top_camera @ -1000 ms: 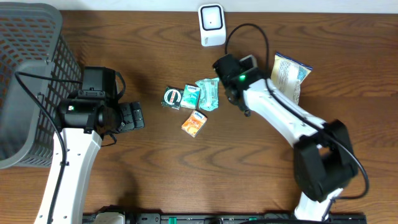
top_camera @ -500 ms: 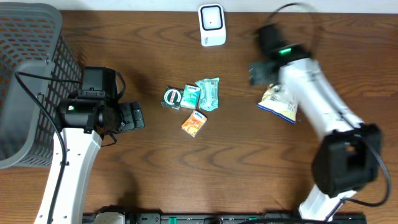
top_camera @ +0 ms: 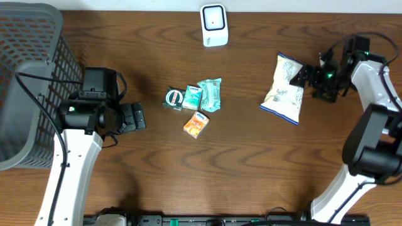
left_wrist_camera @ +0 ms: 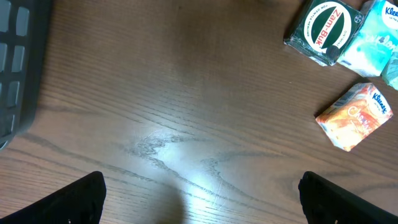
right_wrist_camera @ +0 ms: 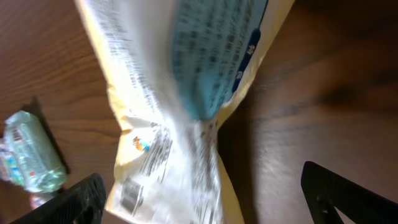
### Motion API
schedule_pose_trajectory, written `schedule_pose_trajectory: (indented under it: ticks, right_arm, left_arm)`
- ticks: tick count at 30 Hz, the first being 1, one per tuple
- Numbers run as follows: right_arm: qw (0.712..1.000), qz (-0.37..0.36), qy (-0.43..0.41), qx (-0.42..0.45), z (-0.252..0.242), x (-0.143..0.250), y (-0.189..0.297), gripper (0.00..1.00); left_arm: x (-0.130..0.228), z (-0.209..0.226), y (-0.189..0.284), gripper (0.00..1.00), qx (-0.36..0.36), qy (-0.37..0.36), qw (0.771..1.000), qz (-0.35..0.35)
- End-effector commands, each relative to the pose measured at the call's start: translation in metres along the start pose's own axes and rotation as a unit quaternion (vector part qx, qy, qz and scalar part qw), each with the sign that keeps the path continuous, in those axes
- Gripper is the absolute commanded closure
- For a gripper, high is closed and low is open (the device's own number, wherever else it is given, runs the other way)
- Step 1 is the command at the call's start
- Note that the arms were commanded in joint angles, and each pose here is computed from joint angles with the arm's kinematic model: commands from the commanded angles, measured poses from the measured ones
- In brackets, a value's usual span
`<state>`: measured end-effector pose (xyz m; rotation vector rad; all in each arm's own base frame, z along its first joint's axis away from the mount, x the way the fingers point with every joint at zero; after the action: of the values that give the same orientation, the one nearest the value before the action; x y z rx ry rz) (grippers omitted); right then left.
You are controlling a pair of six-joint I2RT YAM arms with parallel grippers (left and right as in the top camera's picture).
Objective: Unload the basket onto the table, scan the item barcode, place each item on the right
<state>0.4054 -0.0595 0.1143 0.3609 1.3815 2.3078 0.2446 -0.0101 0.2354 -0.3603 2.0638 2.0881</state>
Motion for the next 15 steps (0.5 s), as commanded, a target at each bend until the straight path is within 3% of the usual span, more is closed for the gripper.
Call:
schedule_pose_trajectory:
  ticks: [1, 5, 6, 10, 11, 12, 15]
  right_arm:
    - [0.997, 0.049, -0.004, -0.061, 0.0, 0.006, -0.024, 0.06]
    - [0.995, 0.08, -0.013, -0.054, -0.007, 0.01, -0.051, 0.13]
    - [0.995, 0.085, -0.012, -0.053, -0.007, 0.011, -0.056, 0.22]
    - [0.995, 0.086, 0.003, -0.056, 0.002, 0.012, -0.063, 0.75]
    - [0.994, 0.086, 0.007, -0.062, 0.005, 0.012, -0.063, 0.93]
    - [0.994, 0.086, 0.01, -0.067, 0.009, 0.012, -0.062, 0.99]
    - [0.994, 0.08, 0.021, -0.077, 0.021, 0.01, -0.056, 0.99]
  left_arm:
    - [0.001, 0.0, -0.002, 0.02, -0.003, 0.005, 1.0, 0.005]
    - [0.001, 0.0, -0.002, 0.03, -0.003, 0.005, 1.0, 0.005]
    - [0.001, 0.0, -0.002, 0.02, -0.003, 0.005, 1.0, 0.005]
    - [0.001, 0.0, -0.002, 0.02, -0.003, 0.005, 1.0, 0.005]
    - [0.001, 0.0, -0.002, 0.02, -0.003, 0.005, 1.0, 0.005]
    - [0.001, 0.0, -0.002, 0.02, -0.003, 0.005, 1.0, 0.005]
    - [0.001, 0.0, -0.002, 0.02, -0.003, 0.005, 1.0, 0.005]
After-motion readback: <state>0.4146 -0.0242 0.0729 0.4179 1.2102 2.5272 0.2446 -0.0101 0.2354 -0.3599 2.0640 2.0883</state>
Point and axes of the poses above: each gripper's point midway between its finger pads, its own y axis back along the fingers, its own z axis along the line the jaws close on, x = y × z, the point moved 7 cm from there along y, back along the fingers, and after that the axes turned 11 degrees about -y, right-handed, at the moved point
